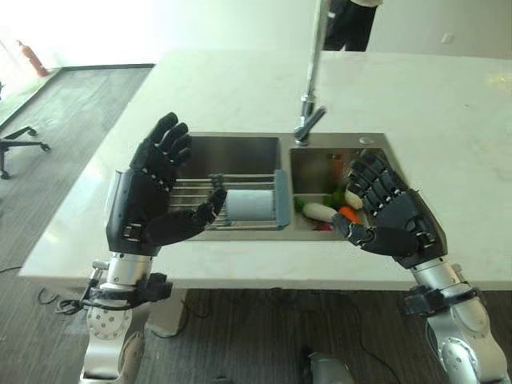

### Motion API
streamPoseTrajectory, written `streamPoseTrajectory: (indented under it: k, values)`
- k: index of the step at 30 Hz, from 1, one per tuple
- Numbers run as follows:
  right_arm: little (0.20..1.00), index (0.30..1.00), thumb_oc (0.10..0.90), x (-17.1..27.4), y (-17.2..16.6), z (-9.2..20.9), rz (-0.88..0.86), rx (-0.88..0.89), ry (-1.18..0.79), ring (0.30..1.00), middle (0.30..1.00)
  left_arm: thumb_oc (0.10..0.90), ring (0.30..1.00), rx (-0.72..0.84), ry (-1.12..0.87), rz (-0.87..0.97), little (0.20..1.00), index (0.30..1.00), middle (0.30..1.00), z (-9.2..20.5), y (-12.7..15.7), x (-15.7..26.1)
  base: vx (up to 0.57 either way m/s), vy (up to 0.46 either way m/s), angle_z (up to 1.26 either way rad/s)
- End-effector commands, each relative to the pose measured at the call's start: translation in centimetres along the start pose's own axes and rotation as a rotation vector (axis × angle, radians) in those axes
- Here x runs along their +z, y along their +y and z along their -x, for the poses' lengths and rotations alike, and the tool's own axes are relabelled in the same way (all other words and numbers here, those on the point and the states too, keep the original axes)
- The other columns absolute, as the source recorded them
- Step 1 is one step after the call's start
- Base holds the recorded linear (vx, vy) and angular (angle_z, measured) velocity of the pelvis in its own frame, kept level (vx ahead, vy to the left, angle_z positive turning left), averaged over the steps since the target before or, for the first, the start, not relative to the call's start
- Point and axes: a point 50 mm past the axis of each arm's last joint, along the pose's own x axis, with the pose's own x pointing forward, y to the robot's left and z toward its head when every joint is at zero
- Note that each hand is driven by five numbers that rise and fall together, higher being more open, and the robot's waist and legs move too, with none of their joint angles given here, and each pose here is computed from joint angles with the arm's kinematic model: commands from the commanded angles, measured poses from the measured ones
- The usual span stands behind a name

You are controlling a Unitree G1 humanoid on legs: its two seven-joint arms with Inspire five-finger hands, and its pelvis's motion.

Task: Place the dishes in the dishwasher.

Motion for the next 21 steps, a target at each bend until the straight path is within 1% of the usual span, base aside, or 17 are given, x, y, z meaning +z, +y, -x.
streamPoseTrajectory:
  k: [1, 3, 8, 11, 15, 17, 19, 21]
  values:
    - [0.9, 0.9, 0.8, 4.2, 0.9, -1.0, 0.036, 0.117, -0.246, 0.9, 0.9, 0.8, 0.9, -0.017, -0.295, 0.013, 0.9, 0.9, 0.9, -0.9, 0.1, 4.4, 0.1, 0.028, -0.25]
    - [0.9, 0.9, 0.8, 3.9, 1.1, -1.4, 0.046, 0.111, -0.239, 0.9, 0.9, 0.8, 0.9, -0.027, -0.296, -0.01, 0.9, 0.9, 0.9, -0.3, 0.4, 4.4, 0.13, 0.214, -0.15]
    - [0.9, 0.9, 0.8, 4.0, 1.1, -1.8, 0.068, 0.101, -0.242, 0.9, 0.9, 0.8, 0.9, -0.004, -0.289, -0.022, 0.9, 0.9, 0.9, -1.1, 0.3, 3.7, 0.14, 0.259, 0.22]
    - [0.9, 0.9, 0.8, 3.9, 0.8, -1.4, 0.032, 0.091, -0.242, 0.9, 0.9, 0.8, 0.9, -0.001, -0.291, -0.031, 0.9, 0.9, 0.9, -1.6, 0.5, 3.7, 0.16, 0.317, -0.12]
    - [0.9, 0.9, 0.8, 3.4, 1.3, -0.8, 0.018, 0.084, -0.223, 0.9, 0.9, 0.8, 0.9, -0.007, -0.285, -0.053, 0.9, 0.9, 0.9, -1.5, 1.0, 4.2, 0.16, 0.288, -0.02]
    - [0.9, 0.9, 0.8, 2.9, 1.6, -0.8, -0.018, 0.083, -0.221, 0.9, 0.9, 0.8, 0.9, -0.014, -0.283, -0.073, 0.9, 0.9, 0.9, -1.5, 1.1, 4.3, 0.22, 0.261, 0.01]
    - [0.9, 0.9, 0.8, 2.3, 2.1, -1.2, -0.03, 0.096, -0.214, 0.9, 0.9, 0.8, 0.9, -0.012, -0.279, -0.113, 0.9, 0.9, 0.9, -1.5, 1.1, 4.0, 0.13, 0.11, 0.05]
    - [0.9, 0.9, 0.8, 2.2, 2.1, -1.3, -0.03, 0.107, -0.215, 0.9, 0.9, 0.8, 0.9, -0.032, -0.277, -0.132, 0.9, 0.9, 0.9, -2.0, 1.0, 4.1, -0.02, -0.127, -0.21]
